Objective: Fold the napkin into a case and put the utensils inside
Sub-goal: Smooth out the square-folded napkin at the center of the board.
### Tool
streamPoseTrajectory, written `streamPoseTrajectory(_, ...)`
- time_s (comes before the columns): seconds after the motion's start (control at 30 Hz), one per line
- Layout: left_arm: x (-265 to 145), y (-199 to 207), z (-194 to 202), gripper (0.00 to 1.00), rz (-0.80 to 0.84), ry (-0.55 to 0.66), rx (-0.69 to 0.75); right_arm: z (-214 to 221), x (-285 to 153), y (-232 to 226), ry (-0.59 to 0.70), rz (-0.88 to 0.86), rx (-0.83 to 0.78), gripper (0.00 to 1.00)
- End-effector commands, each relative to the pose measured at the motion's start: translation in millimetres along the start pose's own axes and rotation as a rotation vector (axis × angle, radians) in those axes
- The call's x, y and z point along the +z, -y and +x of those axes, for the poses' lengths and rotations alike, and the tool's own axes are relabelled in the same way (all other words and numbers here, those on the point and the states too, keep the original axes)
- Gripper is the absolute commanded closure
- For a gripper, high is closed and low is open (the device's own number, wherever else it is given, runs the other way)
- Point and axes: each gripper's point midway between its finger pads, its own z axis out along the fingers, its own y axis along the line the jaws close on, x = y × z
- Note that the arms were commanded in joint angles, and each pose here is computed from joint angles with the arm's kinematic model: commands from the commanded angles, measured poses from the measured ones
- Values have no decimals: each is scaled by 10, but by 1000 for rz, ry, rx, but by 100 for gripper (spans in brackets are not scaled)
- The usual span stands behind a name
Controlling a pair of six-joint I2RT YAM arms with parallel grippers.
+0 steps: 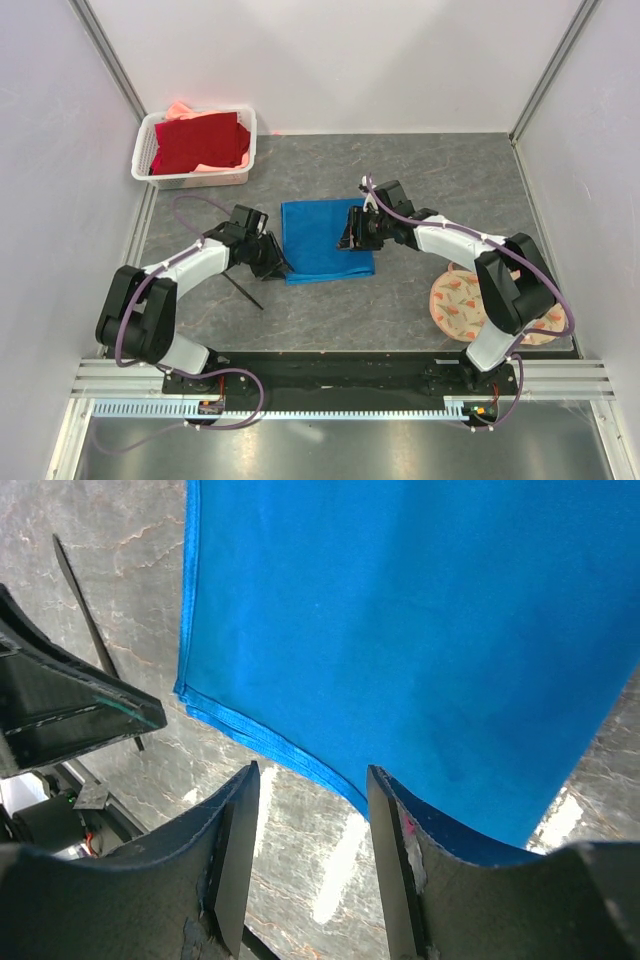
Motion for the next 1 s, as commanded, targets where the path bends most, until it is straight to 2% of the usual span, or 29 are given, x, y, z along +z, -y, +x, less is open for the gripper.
streamPoseTrajectory(0.0,85,-94,25,60,-51,-14,-62,-118,-142,-15,63,2,-37,46)
streamPoseTrajectory(0.4,180,-127,-70,60,-87,0,-63,-72,-182,83,63,18,-35,46)
streamPoseTrajectory(0.97,161,-70,-153,66,-72,33,-48,-15,-130,119,54,13,-24,46)
